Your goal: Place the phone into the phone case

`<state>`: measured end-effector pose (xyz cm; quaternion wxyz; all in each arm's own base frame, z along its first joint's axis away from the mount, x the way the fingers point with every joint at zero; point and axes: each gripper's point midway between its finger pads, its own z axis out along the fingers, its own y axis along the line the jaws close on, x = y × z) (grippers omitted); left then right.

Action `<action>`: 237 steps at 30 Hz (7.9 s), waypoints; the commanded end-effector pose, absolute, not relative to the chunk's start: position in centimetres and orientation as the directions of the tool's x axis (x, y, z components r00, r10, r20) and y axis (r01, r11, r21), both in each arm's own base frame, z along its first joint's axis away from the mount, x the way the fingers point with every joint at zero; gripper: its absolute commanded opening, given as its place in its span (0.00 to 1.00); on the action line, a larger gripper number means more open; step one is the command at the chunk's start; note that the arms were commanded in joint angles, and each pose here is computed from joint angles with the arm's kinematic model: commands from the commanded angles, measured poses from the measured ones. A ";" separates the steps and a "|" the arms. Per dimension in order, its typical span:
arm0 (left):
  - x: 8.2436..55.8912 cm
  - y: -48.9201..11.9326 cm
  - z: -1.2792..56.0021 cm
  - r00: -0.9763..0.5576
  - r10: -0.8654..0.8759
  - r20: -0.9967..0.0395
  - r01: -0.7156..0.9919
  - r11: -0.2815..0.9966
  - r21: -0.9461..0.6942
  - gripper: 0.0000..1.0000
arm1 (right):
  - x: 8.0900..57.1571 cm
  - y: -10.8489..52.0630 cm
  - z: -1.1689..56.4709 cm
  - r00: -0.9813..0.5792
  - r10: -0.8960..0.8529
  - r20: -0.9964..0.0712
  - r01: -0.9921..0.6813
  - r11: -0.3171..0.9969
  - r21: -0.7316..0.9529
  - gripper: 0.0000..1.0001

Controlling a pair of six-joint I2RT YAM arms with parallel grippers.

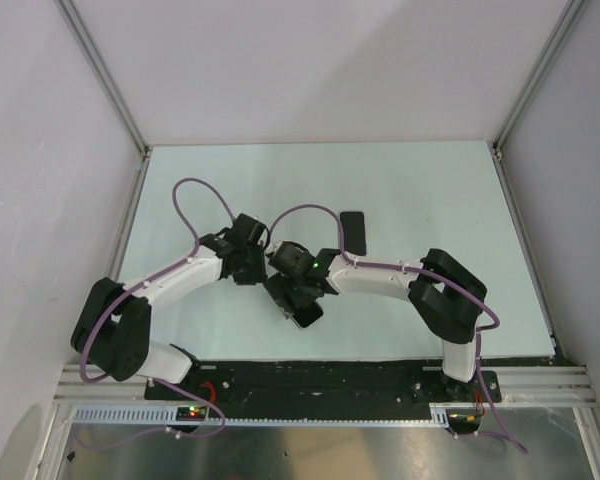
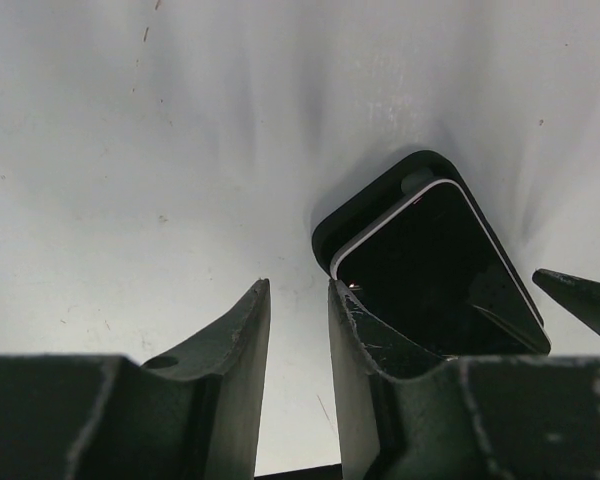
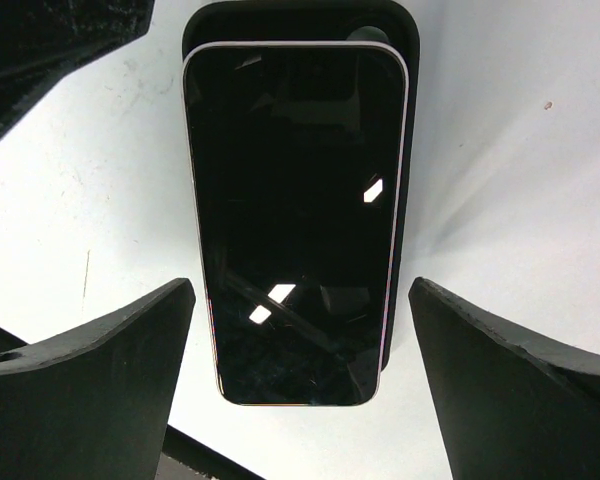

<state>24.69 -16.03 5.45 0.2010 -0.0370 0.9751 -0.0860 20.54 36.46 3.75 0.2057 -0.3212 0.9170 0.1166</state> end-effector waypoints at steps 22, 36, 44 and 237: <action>21.7 -20.3 6.0 -0.920 -0.239 -0.312 -0.085 0.897 -0.434 0.16 | 25.7 36.8 10.2 -0.772 -0.202 -0.602 -0.466 0.824 0.321 0.66; 21.7 -21.1 5.2 -0.920 -0.247 -0.305 -0.098 0.897 -0.431 0.08 | 27.9 37.6 6.9 -0.852 -0.139 -0.505 -0.395 0.802 0.447 0.54; 21.7 -19.8 4.6 -0.898 -0.287 -0.332 -0.143 0.907 -0.397 0.12 | 28.0 37.8 5.7 -0.862 -0.148 -0.484 -0.389 0.806 0.447 0.54; 23.0 -21.3 2.2 -0.923 -0.203 -0.327 -0.106 0.951 -0.291 0.00 | 22.6 34.5 6.4 -0.870 -0.001 -0.492 -0.214 0.902 0.376 0.34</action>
